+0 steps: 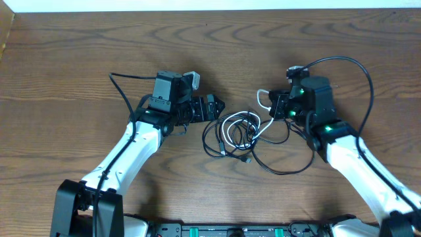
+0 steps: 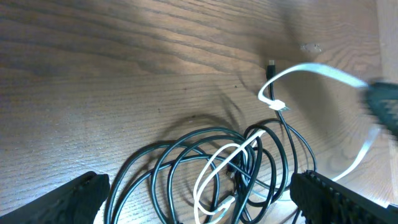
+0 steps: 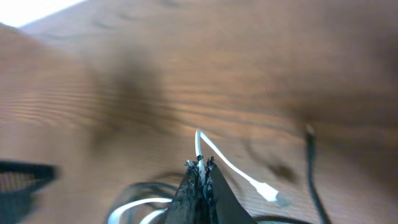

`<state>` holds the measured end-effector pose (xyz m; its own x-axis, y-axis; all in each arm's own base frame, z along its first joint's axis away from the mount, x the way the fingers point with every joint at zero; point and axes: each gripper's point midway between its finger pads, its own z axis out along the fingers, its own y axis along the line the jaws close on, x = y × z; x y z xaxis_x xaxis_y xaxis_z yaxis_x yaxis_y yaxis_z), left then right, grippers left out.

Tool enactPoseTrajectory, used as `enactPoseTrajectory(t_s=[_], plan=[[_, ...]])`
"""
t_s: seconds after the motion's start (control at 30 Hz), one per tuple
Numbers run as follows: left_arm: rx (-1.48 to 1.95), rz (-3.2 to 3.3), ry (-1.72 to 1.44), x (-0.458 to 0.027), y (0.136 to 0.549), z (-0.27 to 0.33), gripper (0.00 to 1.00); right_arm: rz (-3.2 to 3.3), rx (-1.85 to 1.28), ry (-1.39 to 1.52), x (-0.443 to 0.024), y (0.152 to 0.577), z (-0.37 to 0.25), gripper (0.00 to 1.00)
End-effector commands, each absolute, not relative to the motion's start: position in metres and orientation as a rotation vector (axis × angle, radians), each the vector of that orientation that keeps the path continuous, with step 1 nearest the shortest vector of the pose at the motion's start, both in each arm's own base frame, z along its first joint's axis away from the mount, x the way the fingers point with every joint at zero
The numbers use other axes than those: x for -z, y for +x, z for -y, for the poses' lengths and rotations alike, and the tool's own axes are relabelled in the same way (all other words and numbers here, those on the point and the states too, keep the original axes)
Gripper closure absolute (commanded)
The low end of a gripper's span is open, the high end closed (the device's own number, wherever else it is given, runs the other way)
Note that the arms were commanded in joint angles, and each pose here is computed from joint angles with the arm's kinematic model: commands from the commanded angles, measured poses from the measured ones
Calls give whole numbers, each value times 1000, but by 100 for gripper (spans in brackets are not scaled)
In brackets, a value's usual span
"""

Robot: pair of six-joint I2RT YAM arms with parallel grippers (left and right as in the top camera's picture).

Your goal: Untangle cables

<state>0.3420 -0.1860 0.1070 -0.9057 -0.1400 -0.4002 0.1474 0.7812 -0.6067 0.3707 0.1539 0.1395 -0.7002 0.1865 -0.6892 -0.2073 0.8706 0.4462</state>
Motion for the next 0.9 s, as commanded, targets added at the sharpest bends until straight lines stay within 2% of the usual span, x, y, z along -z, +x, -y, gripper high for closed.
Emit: enactPoseTrajectory(t_s=[0.0,0.1,0.3,0.4,0.53,0.63,0.87], plan=[[909,-2534,-2,-111,345,185,1,-2136,-782,-143,-187,358,-171,98],[813,-2532,-40,-106,352,174,1,-2104,-897,-267,-206,334,-190,98],[695,-2520,-112,-102,363,153,1,-2177,-1019,-439,-197,290,-217,99],[688,-2517,-133,-102,365,147,1,-2210,-986,-547,-185,275,-225,95],[692,-2517,-144,-102,366,145,1,-2298,-736,-417,-164,292,-201,85],[691,-2532,-152,-100,363,144,1,-2322,-658,-324,-160,300,-188,75],[678,-2585,-168,-92,353,142,1,-2422,-509,-34,-135,313,-152,69]])
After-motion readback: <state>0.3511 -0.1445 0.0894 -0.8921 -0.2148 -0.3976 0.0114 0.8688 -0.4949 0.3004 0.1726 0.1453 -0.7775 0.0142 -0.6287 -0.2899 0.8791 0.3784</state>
